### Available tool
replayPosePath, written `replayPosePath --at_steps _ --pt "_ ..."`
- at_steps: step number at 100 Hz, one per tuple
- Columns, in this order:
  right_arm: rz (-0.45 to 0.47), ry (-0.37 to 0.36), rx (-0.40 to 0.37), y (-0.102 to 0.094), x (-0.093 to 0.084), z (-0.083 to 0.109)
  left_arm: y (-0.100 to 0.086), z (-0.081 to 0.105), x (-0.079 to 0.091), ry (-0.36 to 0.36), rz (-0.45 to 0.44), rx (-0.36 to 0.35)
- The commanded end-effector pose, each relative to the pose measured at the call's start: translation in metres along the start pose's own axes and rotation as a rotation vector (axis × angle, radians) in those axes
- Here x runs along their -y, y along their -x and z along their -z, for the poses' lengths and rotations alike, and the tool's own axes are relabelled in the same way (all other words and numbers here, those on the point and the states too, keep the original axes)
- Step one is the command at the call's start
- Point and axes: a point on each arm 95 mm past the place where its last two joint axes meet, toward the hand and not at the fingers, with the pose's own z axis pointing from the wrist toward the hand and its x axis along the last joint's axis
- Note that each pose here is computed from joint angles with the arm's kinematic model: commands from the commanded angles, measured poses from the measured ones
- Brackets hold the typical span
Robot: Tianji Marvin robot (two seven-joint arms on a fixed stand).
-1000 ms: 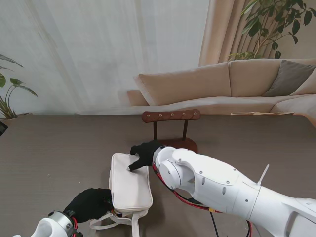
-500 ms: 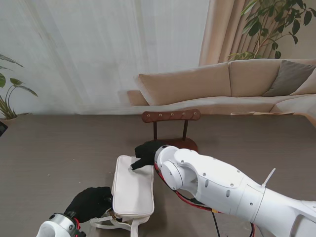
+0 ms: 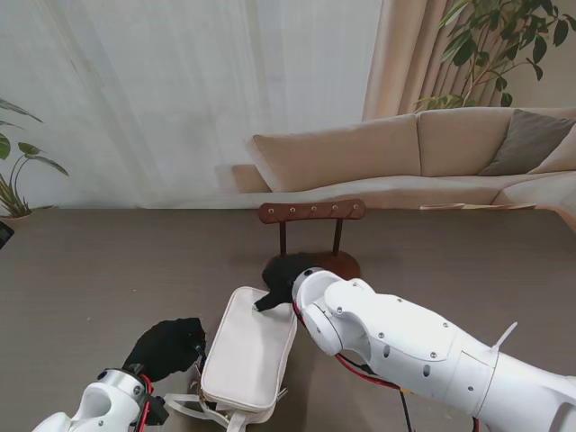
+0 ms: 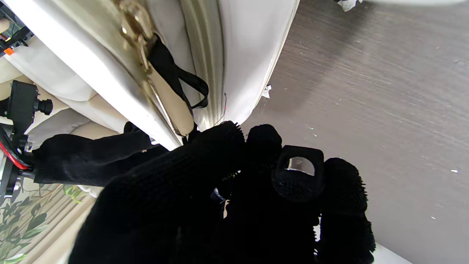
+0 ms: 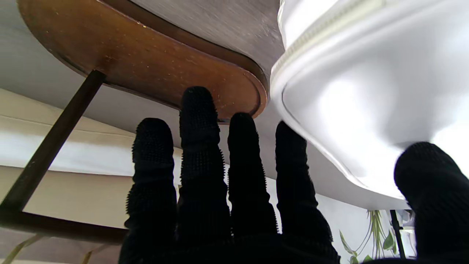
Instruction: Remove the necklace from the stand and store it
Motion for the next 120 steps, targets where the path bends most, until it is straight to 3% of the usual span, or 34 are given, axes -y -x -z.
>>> replayPosePath --at_steps 1,30,62,109,120 --pt "0.005 -0.043 0.006 0.000 0.007 -0.001 0.002 -0.001 -0.002 0.026 0.002 0.009" --pt "0.022 -0.118 0.061 0.009 0.012 -0.008 0.006 -0.005 0.008 0.014 -0.013 0.024" --pt "-0.085 -0.145 0.096 0.016 0.021 -0.007 0.006 -0.025 0.018 -0.009 -0.001 0.023" --pt "-0.216 -0.212 0.106 0.012 0.033 0.023 0.008 -0.048 0.026 -0.058 0.016 0.045" --pt "-0.131 -0.145 0.090 0.015 0.032 0.030 0.008 -0.054 0.027 -0.054 0.028 0.045"
